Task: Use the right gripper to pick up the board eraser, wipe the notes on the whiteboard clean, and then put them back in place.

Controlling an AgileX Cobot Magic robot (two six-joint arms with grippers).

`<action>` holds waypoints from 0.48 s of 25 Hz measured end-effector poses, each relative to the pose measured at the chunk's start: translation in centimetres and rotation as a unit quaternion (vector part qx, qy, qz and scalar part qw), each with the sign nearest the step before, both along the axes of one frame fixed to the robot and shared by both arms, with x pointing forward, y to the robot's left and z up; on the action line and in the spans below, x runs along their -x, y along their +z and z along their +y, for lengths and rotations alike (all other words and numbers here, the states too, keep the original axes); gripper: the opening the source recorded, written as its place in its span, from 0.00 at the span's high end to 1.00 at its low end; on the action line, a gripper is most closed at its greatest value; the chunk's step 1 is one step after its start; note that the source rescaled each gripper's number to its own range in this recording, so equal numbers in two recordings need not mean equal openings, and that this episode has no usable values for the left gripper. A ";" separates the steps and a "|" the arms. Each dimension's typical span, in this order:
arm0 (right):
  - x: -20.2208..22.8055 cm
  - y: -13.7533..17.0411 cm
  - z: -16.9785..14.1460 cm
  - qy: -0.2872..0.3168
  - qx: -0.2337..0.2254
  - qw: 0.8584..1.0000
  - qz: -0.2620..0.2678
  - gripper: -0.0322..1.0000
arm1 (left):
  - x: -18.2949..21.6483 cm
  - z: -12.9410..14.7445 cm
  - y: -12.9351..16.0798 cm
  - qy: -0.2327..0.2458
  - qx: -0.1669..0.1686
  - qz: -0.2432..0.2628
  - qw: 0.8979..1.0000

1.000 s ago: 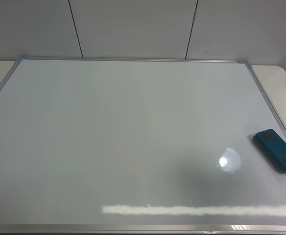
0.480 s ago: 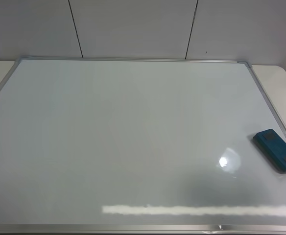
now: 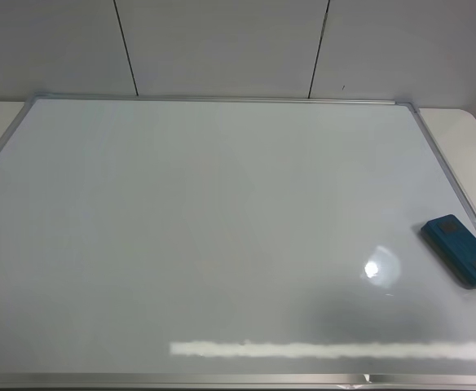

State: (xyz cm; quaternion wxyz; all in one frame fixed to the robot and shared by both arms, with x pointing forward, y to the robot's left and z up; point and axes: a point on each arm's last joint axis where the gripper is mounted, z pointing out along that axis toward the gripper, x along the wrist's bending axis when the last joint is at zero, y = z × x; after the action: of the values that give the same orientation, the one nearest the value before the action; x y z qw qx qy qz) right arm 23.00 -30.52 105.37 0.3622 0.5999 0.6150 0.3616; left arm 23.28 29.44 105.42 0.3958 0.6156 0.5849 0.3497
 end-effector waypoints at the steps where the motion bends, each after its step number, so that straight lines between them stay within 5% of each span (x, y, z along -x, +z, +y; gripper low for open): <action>1: 0.0 0.0 0.0 -0.002 0.000 1.000 0.000 0.00 | 0.0 0.0 0.0 0.000 0.000 0.000 1.000; 12: -0.2 -0.1 0.1 -0.025 -0.004 1.000 -0.007 0.00 | 0.0 0.0 0.0 0.000 0.000 0.000 1.000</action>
State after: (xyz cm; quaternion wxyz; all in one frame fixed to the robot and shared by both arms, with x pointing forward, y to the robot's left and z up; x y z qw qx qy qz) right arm 23.21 -30.46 105.28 0.3735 0.6137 0.5958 0.3590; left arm 23.28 29.44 105.42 0.3958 0.6156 0.5849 0.3497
